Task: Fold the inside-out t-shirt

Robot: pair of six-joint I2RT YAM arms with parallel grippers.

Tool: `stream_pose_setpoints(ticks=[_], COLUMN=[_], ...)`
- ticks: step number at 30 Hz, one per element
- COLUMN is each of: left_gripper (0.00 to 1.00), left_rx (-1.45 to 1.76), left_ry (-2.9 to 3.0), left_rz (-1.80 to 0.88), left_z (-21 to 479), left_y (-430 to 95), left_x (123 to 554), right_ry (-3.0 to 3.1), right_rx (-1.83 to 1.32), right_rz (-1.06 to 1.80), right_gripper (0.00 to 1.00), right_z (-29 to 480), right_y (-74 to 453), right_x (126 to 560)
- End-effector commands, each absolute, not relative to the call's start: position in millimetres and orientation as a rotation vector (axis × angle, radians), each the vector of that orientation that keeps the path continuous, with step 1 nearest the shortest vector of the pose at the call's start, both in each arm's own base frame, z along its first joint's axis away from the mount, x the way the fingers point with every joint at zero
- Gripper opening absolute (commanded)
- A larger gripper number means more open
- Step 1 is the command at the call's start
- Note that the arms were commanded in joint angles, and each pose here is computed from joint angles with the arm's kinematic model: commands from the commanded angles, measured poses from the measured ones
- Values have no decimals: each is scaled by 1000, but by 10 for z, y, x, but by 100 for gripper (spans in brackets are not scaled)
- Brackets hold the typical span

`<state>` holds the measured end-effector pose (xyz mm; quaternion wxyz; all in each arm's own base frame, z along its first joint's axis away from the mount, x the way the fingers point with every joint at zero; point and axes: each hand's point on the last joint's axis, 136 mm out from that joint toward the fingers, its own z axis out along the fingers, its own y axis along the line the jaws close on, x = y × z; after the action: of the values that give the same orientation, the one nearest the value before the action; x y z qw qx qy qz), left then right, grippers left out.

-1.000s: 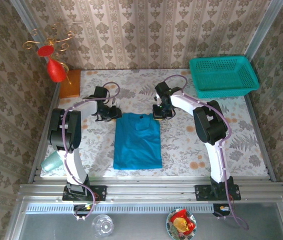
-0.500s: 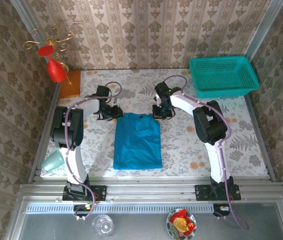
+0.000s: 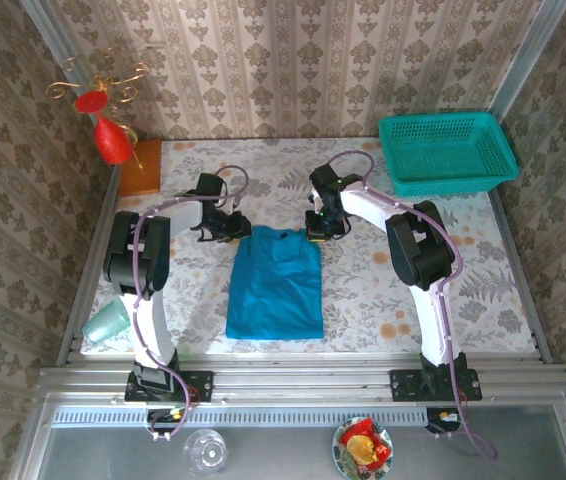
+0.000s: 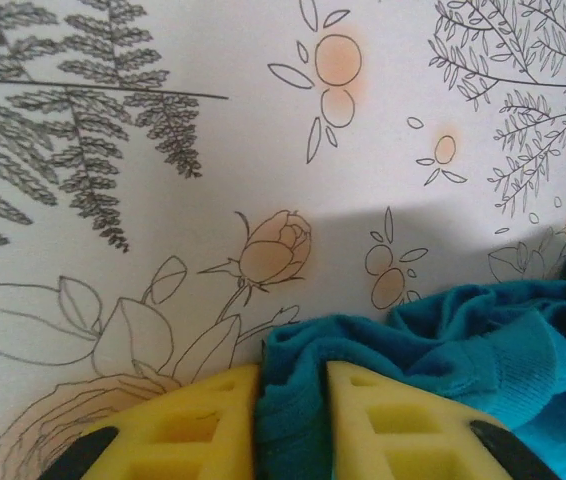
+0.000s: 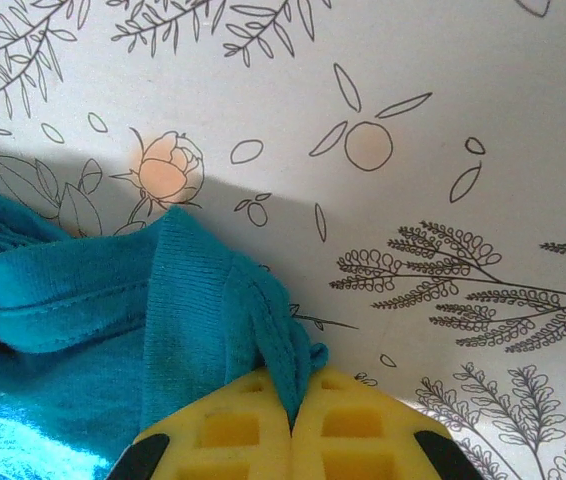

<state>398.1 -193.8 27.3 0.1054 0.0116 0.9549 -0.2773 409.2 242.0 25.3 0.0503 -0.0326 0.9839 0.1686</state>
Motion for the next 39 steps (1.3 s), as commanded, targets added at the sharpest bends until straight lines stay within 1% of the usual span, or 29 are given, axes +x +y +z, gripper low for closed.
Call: stream_pose_setpoints(ticks=[1,4,10,16,21,28,35,39], left_gripper=[21,17,1,0,0,0,0,0], left_rx=[36,35,37,38,78,151,268,300], left_ry=[2848,2843,2810,2680,2541,2293,1984,1870], left_rz=[-899,-904,-908,-913,-928,-946,-927,-963], left_z=[175,184,274,603,1006,1825,2993,3486], left_y=[-2034,-2031,-2001,-1914,-1891,-1906,-1937,-1936], left_x=[3861,3864,3901,4058,4185,4353,4519,4531], right_ry=[3018,3016,2991,2854,2683,2416,2129,2024], right_rx=[-98,-99,-90,-79,-47,-68,-105,-102], right_rz=[524,523,494,440,392,385,361,357], right_gripper=[0,0,0,0,0,0,0,0], right_z=[307,317,362,605,975,1739,2866,3367], right_y=[2476,2475,2440,2345,2193,2079,1928,1790], right_x=[4036,4041,4074,4190,4302,4549,4844,4899])
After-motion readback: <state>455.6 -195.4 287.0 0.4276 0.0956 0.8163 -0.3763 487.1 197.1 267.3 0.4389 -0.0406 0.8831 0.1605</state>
